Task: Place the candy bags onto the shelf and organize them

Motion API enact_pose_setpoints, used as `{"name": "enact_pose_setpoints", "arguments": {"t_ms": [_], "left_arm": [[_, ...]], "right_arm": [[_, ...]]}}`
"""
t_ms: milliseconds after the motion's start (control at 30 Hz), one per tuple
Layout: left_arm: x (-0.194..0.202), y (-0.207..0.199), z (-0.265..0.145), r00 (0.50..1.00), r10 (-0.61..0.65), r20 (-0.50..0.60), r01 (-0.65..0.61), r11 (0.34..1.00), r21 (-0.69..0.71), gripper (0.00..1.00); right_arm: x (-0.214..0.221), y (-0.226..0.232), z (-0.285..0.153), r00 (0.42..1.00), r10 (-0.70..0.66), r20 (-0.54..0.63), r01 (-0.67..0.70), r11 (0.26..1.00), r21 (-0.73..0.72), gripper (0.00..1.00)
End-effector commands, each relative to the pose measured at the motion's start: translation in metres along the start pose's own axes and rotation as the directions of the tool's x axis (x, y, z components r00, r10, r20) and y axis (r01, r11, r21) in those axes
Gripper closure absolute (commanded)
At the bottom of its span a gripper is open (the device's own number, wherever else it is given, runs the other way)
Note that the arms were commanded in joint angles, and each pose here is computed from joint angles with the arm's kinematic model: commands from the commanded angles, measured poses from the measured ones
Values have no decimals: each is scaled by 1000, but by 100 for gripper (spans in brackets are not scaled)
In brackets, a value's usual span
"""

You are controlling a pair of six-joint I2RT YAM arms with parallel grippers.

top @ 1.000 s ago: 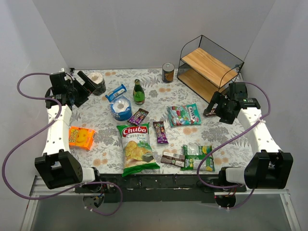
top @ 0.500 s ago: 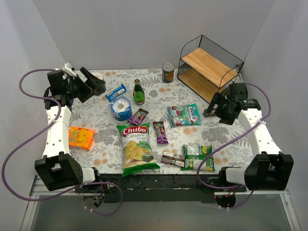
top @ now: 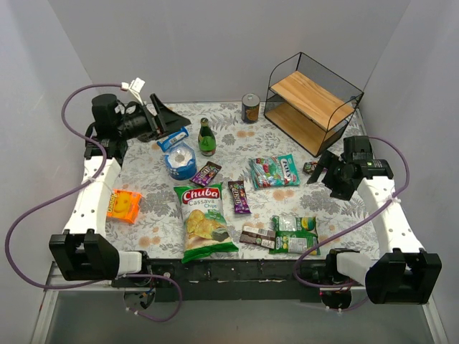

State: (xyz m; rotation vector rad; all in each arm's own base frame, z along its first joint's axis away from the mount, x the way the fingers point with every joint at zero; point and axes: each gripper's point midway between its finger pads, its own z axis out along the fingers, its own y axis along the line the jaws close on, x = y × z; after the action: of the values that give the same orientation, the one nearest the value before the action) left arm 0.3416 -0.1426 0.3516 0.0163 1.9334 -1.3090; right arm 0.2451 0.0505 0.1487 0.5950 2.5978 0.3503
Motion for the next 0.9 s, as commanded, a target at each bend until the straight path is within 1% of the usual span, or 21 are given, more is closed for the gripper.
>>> {"name": "enact_pose_setpoints", "arguments": {"t_ms": [0,33,100,133,200,233,333,433,467,500,567,633,667,767,867], "left_arm": [[20,-45,18,995,90,-37,-83,986,141,2],[31,-56,23,994,98,-53,-88,982,168,2],[38,-57,32,994,101,-45,-92,982,167,2],[49,-65,39,991,110,-74,-93,976,196,2],[60,-75,47,985,142,-94,-117,965,233,2],[75,-86,53,979,161,-127,-122,955,269,2],[101,-98,67,962,198,-190,-130,938,320,2],[125,-96,79,949,199,-244,-113,939,325,2],[131,-95,81,945,206,-255,-117,939,324,2],[138,-88,85,940,216,-265,-132,944,301,2],[160,-85,88,923,232,-307,-135,943,305,2],[178,-85,93,908,250,-336,-146,940,307,2],[186,-81,95,901,248,-355,-141,943,300,2],[210,-75,102,881,234,-411,-119,950,288,2],[230,-70,111,863,224,-454,-106,957,271,2]], "right_arm": [[21,-19,-5,998,49,-37,-46,996,71,6],[23,-20,-4,998,57,-38,-54,996,69,7],[29,-20,-3,997,69,-44,-67,996,58,7],[31,-21,-3,996,82,-47,-79,995,59,8],[33,-20,-5,995,86,-44,-84,995,52,8],[36,-22,-5,995,87,-48,-84,995,54,8],[40,-25,-6,995,87,-49,-84,994,63,8],[50,-25,-2,994,81,-71,-79,996,37,7],[58,-14,-2,992,60,-112,-65,997,-40,6],[64,-13,0,989,47,-139,-55,997,-59,6],[85,-18,4,973,59,-221,-72,996,-53,6],[98,-23,6,963,71,-259,-84,996,-38,6],[107,-29,8,960,81,-270,-91,996,-25,6],[116,-40,11,961,103,-258,-102,995,16,6],[127,-49,14,953,120,-278,-111,993,48,7]]}}
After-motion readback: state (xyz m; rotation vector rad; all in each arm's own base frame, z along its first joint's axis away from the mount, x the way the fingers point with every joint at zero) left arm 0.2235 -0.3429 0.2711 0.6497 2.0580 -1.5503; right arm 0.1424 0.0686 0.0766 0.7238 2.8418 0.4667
